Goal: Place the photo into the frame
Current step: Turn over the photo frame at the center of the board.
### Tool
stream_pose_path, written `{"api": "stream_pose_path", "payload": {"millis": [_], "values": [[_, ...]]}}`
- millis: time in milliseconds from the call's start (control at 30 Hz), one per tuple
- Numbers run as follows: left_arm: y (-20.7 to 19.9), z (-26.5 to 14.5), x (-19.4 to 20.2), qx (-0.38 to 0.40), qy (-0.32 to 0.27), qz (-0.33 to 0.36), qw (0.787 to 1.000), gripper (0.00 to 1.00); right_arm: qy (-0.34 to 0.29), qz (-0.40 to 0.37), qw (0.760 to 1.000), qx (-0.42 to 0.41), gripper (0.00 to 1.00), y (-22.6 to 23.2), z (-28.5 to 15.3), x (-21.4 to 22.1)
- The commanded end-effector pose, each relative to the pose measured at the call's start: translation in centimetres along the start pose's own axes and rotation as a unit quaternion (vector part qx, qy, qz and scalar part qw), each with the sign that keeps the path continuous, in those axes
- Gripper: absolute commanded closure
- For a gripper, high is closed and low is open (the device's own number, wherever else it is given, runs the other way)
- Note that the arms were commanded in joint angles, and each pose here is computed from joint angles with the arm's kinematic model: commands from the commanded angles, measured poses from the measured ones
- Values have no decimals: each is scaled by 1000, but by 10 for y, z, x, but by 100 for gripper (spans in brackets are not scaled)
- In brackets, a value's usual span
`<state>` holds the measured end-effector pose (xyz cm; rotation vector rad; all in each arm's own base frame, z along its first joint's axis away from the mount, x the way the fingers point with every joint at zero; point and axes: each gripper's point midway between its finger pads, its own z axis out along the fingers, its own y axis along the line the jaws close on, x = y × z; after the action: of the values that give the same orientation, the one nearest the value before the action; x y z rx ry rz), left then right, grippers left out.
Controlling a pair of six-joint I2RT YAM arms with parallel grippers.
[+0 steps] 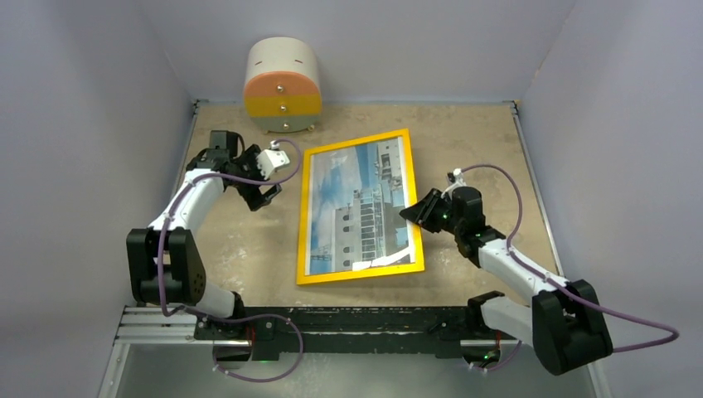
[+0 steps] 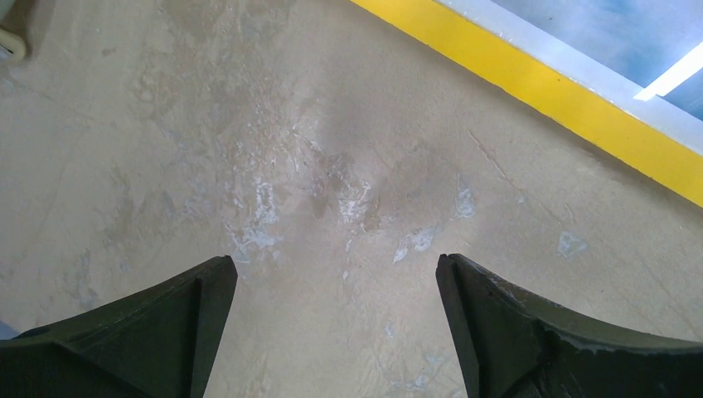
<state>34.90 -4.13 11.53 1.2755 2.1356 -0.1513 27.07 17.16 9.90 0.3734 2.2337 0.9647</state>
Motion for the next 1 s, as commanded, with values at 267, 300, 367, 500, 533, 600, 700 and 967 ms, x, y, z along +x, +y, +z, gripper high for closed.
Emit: {"api": "stream_pose_path", "payload": {"millis": [267, 300, 367, 500, 533, 600, 700, 967], "values": [[-10, 36, 35, 24, 35, -21, 999, 0, 26, -1, 998, -49, 81, -15, 21, 25], [-11, 38, 36, 27, 36, -24, 999, 0, 31, 4, 998, -48, 80, -17, 23, 27], [-11, 39, 36, 29, 36, -26, 999, 0, 37, 16, 998, -51, 79, -21, 25, 30], [-14, 40, 38, 34, 35, -22, 999, 0, 44, 42, 996, -64, 69, -27, 27, 34], [-14, 40, 39, 35, 36, -21, 999, 0, 48, 47, 995, -70, 68, -27, 28, 36], [-15, 43, 43, 33, 41, -20, 998, 0, 56, 56, 994, -80, 64, -27, 29, 40], [-14, 45, 47, 31, 49, -20, 998, 0, 70, 71, 991, -94, 55, -27, 31, 47], [-9, 45, 43, 30, 47, -15, 998, 0, 74, 81, 990, -87, 30, -32, 33, 48]]}}
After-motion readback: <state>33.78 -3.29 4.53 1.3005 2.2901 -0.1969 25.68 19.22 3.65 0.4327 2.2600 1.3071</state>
